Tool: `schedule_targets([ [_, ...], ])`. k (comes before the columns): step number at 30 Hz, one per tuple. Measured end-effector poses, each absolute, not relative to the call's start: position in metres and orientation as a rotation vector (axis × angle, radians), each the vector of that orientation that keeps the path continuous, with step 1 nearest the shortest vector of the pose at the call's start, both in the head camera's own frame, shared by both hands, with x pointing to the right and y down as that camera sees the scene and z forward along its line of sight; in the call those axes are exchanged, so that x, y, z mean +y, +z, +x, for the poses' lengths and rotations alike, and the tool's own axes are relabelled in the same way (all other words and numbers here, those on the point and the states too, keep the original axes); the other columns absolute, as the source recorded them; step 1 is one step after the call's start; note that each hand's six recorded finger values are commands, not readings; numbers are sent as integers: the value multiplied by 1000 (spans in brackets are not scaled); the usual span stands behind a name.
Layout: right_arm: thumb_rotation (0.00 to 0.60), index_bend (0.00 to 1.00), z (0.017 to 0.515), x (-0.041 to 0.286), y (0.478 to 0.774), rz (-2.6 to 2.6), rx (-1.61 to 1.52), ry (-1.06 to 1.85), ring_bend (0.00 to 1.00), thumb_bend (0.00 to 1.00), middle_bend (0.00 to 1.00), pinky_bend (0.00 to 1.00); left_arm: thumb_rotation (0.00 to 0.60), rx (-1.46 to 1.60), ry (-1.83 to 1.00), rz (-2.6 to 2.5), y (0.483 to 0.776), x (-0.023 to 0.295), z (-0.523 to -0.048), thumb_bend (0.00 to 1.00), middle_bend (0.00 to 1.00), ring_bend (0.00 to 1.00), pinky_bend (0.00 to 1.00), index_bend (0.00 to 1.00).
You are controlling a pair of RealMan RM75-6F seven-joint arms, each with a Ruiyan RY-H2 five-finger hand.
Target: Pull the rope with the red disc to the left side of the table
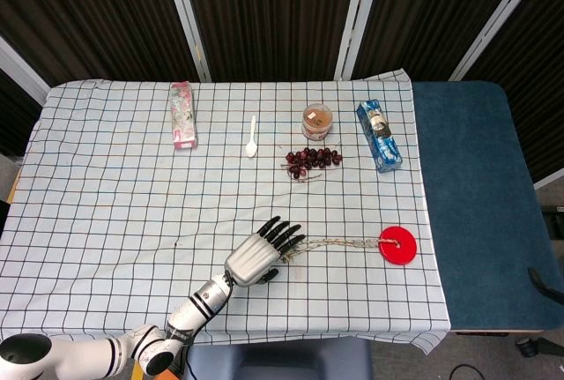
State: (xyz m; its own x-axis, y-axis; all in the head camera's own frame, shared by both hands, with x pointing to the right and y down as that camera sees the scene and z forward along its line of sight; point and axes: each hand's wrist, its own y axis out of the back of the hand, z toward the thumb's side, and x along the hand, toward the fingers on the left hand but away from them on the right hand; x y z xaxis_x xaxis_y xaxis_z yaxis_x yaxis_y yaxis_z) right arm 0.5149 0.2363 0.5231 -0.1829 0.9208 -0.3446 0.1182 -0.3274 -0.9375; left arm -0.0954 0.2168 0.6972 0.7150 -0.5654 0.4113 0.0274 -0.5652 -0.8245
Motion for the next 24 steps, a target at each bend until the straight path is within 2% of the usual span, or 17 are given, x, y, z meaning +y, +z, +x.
schedule_targets([
  [5,600,0,519,237,524,-1418,-1244,1596,0,374,0,0,600,381,-864,-1991,712,213,-96,365,0,0,0,0],
  [11,600,0,519,237,527,-1416,-1237,1604,0,374,0,0,600,351,-878,-1969,725,214,-102,366,0,0,0,59],
  [24,600,0,522,237,526,-1406,-1235,1616,0,374,0,0,600,355,-885,-1945,737,210,-100,368,0,0,0,340],
])
